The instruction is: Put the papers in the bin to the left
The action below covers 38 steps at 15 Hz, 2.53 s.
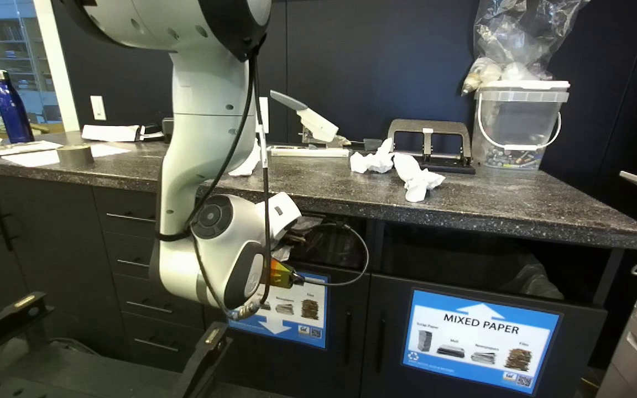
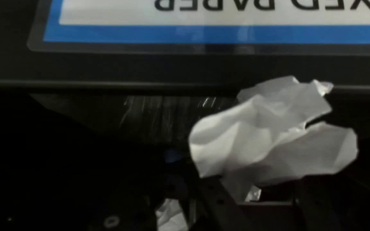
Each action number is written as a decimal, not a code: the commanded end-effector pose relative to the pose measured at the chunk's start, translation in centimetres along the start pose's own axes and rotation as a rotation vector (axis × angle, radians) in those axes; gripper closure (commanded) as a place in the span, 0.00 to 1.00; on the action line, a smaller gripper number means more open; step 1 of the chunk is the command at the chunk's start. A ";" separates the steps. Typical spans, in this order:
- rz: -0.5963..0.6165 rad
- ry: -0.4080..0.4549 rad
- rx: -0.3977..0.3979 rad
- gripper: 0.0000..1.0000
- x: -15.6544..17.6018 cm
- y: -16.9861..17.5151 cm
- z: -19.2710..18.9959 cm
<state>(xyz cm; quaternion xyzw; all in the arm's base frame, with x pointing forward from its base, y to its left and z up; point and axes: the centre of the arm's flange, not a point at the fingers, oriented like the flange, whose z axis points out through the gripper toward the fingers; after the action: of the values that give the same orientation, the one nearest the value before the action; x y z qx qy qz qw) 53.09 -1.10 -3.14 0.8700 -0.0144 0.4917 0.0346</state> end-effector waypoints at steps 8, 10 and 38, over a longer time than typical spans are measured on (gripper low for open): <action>0.016 0.069 0.009 0.64 1.1 -1.1 0.0; 0.019 0.074 0.011 0.56 1.3 -1.3 0.3; -0.229 0.089 -0.023 0.00 2.8 -4.5 2.1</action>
<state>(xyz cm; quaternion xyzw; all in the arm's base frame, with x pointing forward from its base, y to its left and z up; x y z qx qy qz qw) 56.08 2.80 -2.20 0.8596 0.0711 0.4996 0.0803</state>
